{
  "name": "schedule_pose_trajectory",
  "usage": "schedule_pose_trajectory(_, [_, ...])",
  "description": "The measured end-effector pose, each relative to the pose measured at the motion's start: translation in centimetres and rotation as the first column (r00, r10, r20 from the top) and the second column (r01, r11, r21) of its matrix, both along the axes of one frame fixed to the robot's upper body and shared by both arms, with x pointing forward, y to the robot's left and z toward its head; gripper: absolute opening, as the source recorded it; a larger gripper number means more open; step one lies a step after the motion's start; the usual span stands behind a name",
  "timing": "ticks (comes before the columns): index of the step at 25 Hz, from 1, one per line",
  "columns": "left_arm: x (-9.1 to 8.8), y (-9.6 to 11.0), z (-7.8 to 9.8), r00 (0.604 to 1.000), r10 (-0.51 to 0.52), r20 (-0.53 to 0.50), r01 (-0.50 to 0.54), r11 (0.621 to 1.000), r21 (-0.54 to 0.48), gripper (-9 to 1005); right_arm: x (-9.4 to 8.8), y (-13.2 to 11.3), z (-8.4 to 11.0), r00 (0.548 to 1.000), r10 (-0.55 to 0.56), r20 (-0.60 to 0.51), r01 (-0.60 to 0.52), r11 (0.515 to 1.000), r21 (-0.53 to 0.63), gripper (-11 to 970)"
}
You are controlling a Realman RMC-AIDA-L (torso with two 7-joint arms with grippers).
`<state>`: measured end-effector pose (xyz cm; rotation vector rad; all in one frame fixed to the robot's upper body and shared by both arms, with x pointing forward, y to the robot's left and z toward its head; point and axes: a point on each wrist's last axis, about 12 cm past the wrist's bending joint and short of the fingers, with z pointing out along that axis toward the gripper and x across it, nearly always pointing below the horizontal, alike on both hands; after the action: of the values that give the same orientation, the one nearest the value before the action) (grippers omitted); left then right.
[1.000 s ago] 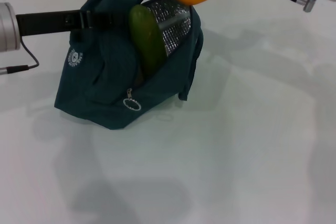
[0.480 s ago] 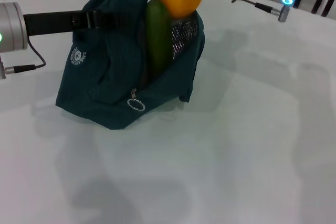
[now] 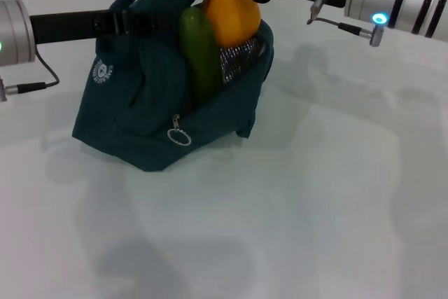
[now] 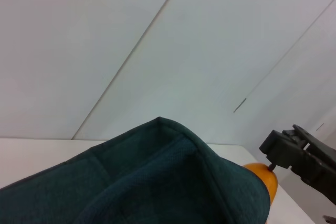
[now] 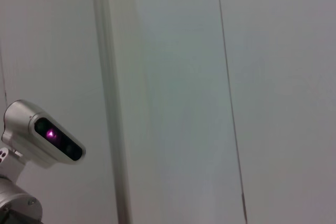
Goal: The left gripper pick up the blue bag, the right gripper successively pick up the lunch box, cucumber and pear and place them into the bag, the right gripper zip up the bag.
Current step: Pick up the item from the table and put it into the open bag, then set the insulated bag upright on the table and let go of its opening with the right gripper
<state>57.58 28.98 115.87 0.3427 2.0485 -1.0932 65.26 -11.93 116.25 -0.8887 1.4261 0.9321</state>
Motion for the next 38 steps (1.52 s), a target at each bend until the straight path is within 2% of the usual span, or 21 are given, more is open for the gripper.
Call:
schedule_pose_trajectory(5, [0.0, 0.1, 0.0, 1.0, 0.004, 0.002, -0.004, 1.0, 0.002, 48, 0.0, -0.1, -0.2, 1.0, -0.001, -0.006, 0.001, 1.0, -0.009, 32])
schedule_pose_trajectory(14, [0.1, 0.1, 0.0, 1.0, 0.01, 0.001, -0.01, 1.0, 0.002, 48, 0.0, 0.6, -0.8, 0.999, 0.022, -0.026, -0.025, 0.994, -0.105, 32])
schedule_pose_trajectory(21, [0.1, 0.2, -0.1, 1.0, 0.013, 0.001, -0.013, 1.0, 0.004, 48, 0.2, 0.3, -0.7, 0.999, 0.005, -0.039, -0.008, 0.995, -0.098, 82])
schedule_pose_trajectory(27, [0.0, 0.3, -0.2, 1.0, 0.015, -0.002, -0.015, 1.0, 0.004, 48, 0.3, 0.0, -0.2, 1.0, 0.001, -0.019, -0.003, 0.996, -0.088, 306])
schedule_pose_trajectory(31, [-0.1, 0.8, -0.2, 0.999, 0.034, -0.002, -0.034, 0.999, -0.001, 48, 0.7, -0.8, 0.5, 1.0, -0.025, -0.003, 0.024, 0.997, -0.08, 492])
schedule_pose_trajectory(32, [-0.2, 1.0, -0.2, 0.999, 0.041, -0.002, -0.041, 0.999, -0.003, 48, 0.8, -1.3, 0.6, 0.999, -0.042, -0.004, 0.041, 0.996, -0.084, 539])
schedule_pose_trajectory(35, [-0.2, 1.3, -0.2, 0.999, 0.051, -0.002, -0.051, 0.999, -0.004, 48, 1.2, -3.8, 0.5, 0.994, -0.109, -0.021, 0.105, 0.986, -0.128, 578])
schedule_pose_trajectory(36, [-0.2, 1.4, -0.2, 0.999, 0.052, -0.001, -0.052, 0.999, -0.004, 48, 1.3, -5.8, 0.1, 0.988, -0.145, -0.05, 0.134, 0.975, -0.177, 591])
schedule_pose_trajectory(38, [-0.2, 1.4, -0.2, 0.999, 0.052, -0.001, -0.052, 0.999, -0.004, 48, 1.2, -6.6, -0.1, 0.985, -0.16, -0.068, 0.144, 0.969, -0.2, 617])
